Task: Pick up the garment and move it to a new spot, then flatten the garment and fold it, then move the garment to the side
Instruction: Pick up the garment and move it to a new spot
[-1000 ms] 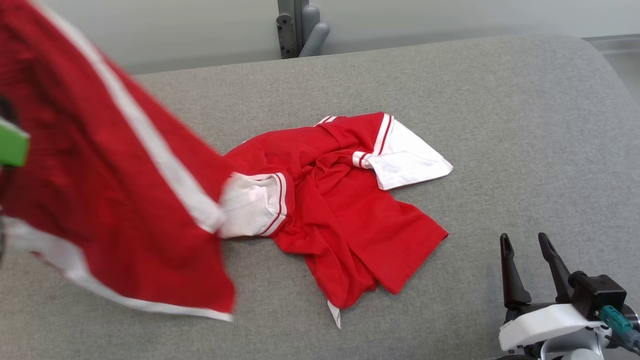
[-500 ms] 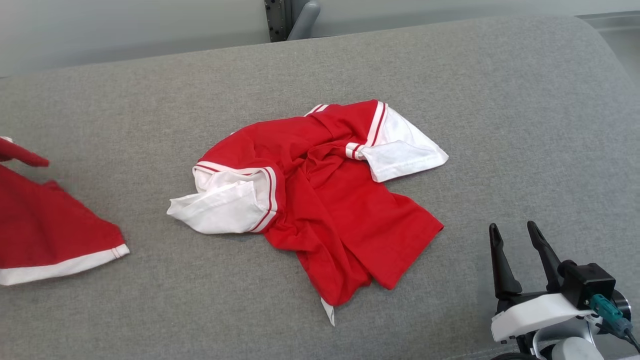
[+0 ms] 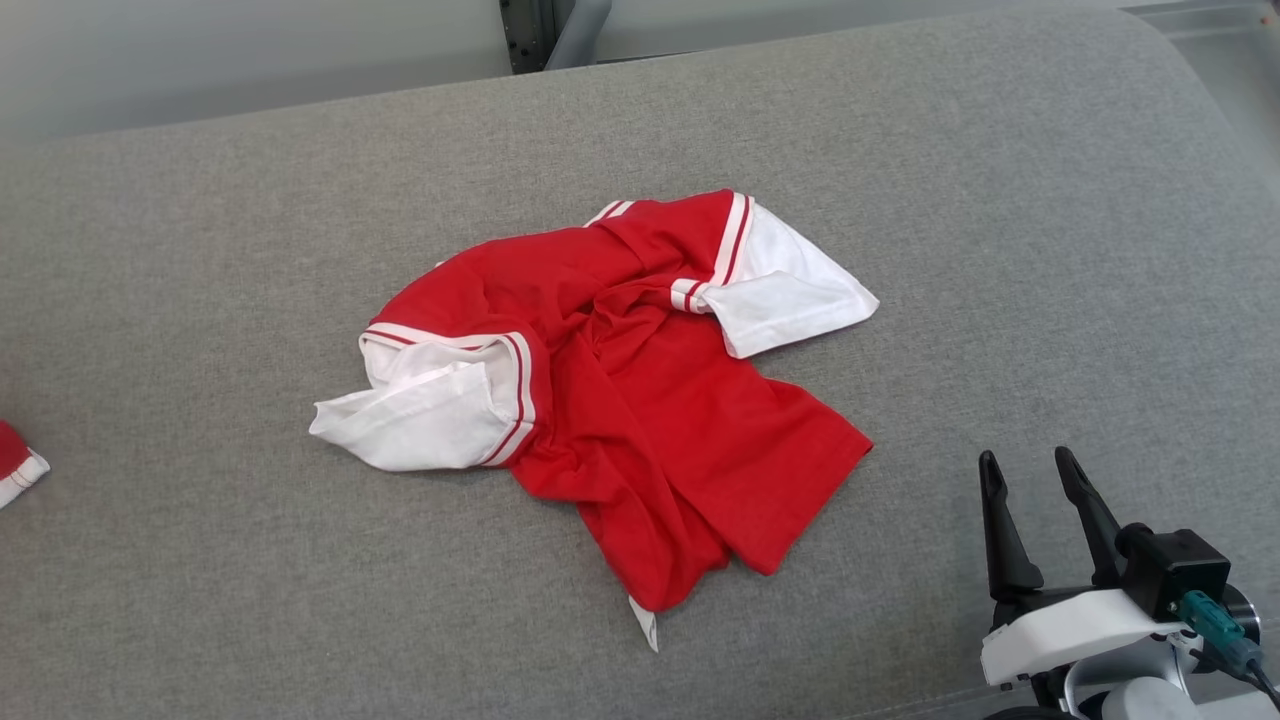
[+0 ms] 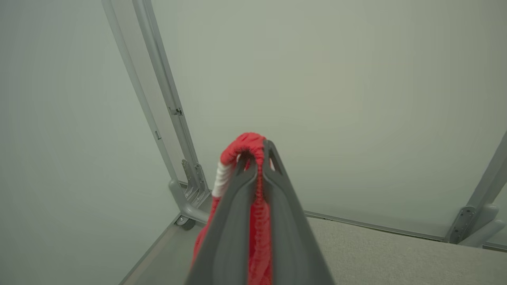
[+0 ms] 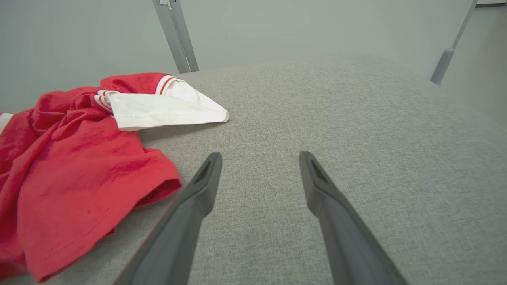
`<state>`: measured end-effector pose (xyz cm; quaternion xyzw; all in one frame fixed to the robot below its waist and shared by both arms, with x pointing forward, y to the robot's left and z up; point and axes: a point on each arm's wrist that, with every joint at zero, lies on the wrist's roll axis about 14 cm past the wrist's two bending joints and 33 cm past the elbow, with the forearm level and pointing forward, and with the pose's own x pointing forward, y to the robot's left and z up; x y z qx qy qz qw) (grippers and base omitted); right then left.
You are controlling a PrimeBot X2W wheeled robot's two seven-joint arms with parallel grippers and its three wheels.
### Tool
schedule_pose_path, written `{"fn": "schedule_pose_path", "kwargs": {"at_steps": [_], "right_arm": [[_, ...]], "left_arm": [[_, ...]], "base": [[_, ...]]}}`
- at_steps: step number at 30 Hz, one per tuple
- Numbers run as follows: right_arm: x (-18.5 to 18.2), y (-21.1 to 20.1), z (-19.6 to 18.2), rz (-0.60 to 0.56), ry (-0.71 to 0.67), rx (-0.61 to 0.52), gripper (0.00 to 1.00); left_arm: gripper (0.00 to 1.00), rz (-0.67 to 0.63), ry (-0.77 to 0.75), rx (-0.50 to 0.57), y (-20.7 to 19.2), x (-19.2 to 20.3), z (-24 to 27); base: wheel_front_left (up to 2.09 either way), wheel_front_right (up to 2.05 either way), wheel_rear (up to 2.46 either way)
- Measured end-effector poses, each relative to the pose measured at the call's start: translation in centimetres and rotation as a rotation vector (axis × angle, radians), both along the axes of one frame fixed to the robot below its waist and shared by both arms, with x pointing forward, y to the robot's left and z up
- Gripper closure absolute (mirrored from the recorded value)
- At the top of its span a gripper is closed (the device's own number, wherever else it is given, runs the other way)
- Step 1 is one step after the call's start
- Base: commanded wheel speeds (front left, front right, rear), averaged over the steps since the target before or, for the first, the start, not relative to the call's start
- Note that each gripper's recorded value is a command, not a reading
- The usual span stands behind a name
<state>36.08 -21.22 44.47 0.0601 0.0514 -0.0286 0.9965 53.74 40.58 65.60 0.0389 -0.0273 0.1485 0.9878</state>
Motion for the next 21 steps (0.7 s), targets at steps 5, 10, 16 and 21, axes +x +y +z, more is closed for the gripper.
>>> {"fn": "schedule_pose_path", "kwargs": {"at_steps": [5, 10, 16, 21], "right_arm": [[0.2, 0.3, -0.6, 0.008, 0.018, 0.006, 0.00], [0.5, 0.6, -1.1, 0.016, 0.033, 0.008, 0.00], [0.8, 0.6, -0.6, 0.021, 0.013, 0.002, 0.00], [0.4, 0.9, 0.2, 0.028, -0.008, 0.003, 0.00]], "left_arm": [[1.00, -0.021, 0.171, -0.147, -2.2, -0.3, -9.4], [1.00, -0.016, 0.318, -0.252, -4.5, -2.1, -17.5], [0.00, 0.032, 0.345, -0.273, -4.7, -4.2, -20.3], [0.00, 0.027, 0.256, -0.265, -5.4, -5.0, -19.2]], "base": [[0.00, 0.00, 0.00], [0.00, 0.00, 0.00], [0.00, 0.00, 0.00], [0.00, 0.00, 0.00]]}}
